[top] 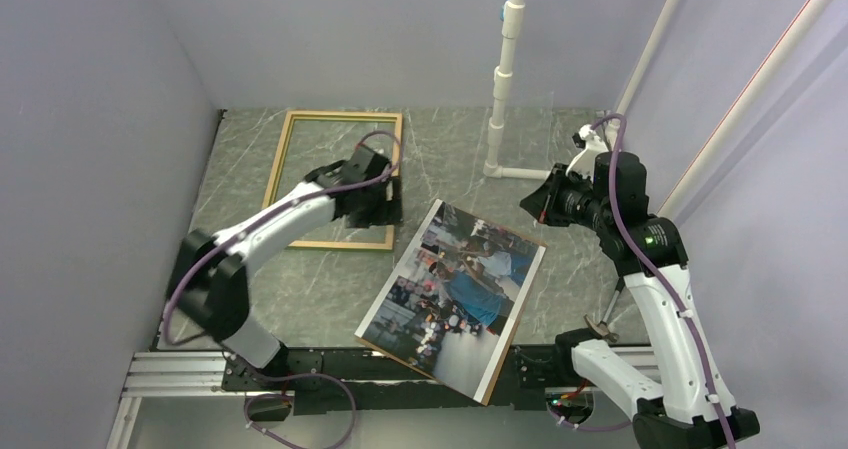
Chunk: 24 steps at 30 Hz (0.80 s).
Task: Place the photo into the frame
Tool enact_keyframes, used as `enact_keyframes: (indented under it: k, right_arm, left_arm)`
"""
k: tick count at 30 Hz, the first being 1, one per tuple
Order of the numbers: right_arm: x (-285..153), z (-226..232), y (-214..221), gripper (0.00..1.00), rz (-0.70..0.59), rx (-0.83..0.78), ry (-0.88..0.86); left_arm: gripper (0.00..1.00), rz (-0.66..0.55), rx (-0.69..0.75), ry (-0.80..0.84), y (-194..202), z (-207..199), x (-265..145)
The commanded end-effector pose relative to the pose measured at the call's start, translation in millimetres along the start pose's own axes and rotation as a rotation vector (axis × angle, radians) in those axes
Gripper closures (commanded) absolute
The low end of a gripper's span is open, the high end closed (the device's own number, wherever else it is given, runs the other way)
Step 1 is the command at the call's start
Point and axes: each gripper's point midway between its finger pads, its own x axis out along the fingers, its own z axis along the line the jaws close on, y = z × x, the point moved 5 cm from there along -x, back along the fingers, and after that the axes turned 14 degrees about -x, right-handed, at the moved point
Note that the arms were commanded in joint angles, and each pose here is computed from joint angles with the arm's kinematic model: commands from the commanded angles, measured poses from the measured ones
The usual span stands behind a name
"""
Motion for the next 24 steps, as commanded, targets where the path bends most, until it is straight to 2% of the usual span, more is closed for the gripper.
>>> enact_keyframes:
  k: [1, 7, 17, 22, 24]
  right_arm:
    - [-9.4, -11.0, 7.9, 1.0, 0.005, -0.036, 0.09]
    - [-12.9, -11.0, 12.3, 1.0, 0.011, -0.04, 0.093]
    - [-5.9, -12.8, 21.1, 1.0, 0.033, -0.04, 0.08]
    - [-4.3, -13.6, 20.9, 1.0, 0.034, -0.038, 0.082]
    - [-4.5, -13.3, 20.2, 1.0, 0.033, -0.037, 0.082]
  left_arm:
    - [0.2, 0.001, 0.119, -0.123, -12.2, -28.9, 33.2]
    - [0.28, 0.058, 0.158, -0.29, -5.4, -34.5, 87.7]
    - [0.3, 0.051, 0.139, -0.386, 8.8, -11.4, 116.4]
    - [0.43, 0.088, 0.15, -0.413, 21.3, -2.5, 127.1]
    - [0.52, 0.096, 0.145, -0.406, 25.6, -1.0, 127.7]
